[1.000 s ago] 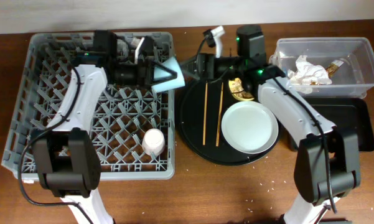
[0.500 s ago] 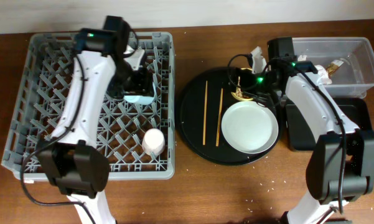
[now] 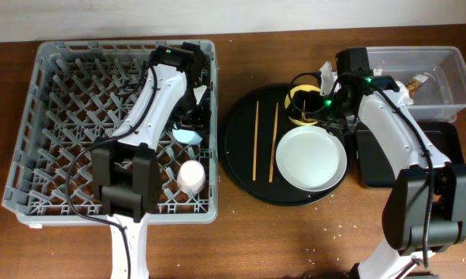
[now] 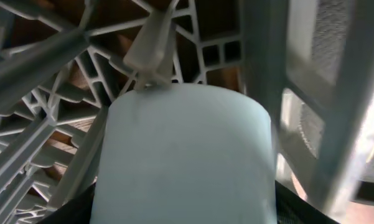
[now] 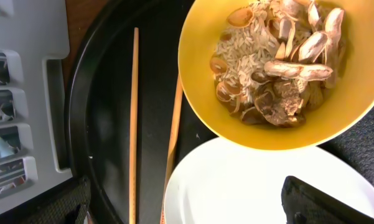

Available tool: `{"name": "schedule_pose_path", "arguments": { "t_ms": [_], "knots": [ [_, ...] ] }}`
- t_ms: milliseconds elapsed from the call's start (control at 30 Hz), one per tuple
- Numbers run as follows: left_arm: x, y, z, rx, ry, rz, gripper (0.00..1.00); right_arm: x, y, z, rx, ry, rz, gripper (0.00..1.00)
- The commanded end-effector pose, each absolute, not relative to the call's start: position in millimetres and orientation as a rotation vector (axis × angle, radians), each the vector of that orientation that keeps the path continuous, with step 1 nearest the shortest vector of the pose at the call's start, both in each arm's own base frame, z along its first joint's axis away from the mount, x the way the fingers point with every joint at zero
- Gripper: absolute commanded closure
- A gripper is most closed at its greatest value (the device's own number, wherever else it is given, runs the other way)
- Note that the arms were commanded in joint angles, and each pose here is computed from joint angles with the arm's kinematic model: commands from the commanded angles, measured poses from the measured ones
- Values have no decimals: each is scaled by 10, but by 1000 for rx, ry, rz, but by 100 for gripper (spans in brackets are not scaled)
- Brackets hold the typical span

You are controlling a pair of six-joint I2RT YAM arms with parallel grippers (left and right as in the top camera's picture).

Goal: Sort waste into correct bins and load items into the dishwasher rack
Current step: 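Place the blue cup in the rack with the left gripper, then grasp the yellow bowl with the right gripper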

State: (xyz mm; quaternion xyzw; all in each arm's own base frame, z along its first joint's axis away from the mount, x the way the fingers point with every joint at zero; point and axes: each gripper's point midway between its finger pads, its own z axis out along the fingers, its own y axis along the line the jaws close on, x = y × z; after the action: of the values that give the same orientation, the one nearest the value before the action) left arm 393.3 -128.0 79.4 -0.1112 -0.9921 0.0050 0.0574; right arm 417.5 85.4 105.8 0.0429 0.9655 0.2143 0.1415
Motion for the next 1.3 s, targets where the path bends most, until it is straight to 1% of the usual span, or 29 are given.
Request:
{"name": "schedule_pose_path", "arguments": {
  "t_ms": [0,33,200,333,433,467,600,667,700,733,867,967,1033,1100,1133,1167,1200,1267],
  "knots": [
    [3970,-1233,767,-309,-3015,-24,4,4240,803,1237,103,2739,586,1],
    [3978,-1228,788,-310,-3019,-29,1,4247,803,1246,102,2735,586,1],
    [4082,-1249,1054,-314,-3072,-18,1,4308,806,1514,86,2685,583,2],
    [4273,-1313,1480,-327,-3191,21,1,4316,801,1855,62,2616,575,1],
    [4422,-1445,1788,-366,-3301,70,1,4300,697,1986,78,2590,491,2],
    [4496,-1585,1891,-401,-3351,133,1,4310,640,1973,92,2592,444,1],
    [4570,-2018,1931,-494,-3373,387,2,4331,459,1810,212,2629,321,3],
    [4609,-2142,1932,-496,-3393,426,2,4323,461,1787,213,2638,322,7],
    [4639,-2236,1925,-508,-3409,447,2,4325,460,1792,224,2636,324,11],
    [4667,-2366,1907,-531,-3425,473,2,4329,455,1840,246,2621,331,12],
    [4734,-2841,1804,-581,-3474,581,2,4297,394,2110,252,2548,294,13],
    [4784,-2994,1698,-531,-3520,574,2,4246,346,2291,262,2502,266,13],
    [4816,-2973,1630,-441,-3553,515,2,4219,350,2315,284,2500,275,15],
    [4845,-2928,1626,-406,-3570,484,2,4214,370,2244,327,2519,287,18],
    [4864,-2894,1628,-378,-3578,472,2,4220,391,2182,354,2532,296,23],
    [4884,-2857,1661,-365,-3583,475,2,4233,408,2115,381,2544,299,33],
    [4906,-2810,1697,-349,-3590,474,2,4250,436,2050,404,2556,303,38],
    [4942,-2677,1850,-309,-3610,475,1,4323,535,1896,386,2582,298,40]
  ]
}}
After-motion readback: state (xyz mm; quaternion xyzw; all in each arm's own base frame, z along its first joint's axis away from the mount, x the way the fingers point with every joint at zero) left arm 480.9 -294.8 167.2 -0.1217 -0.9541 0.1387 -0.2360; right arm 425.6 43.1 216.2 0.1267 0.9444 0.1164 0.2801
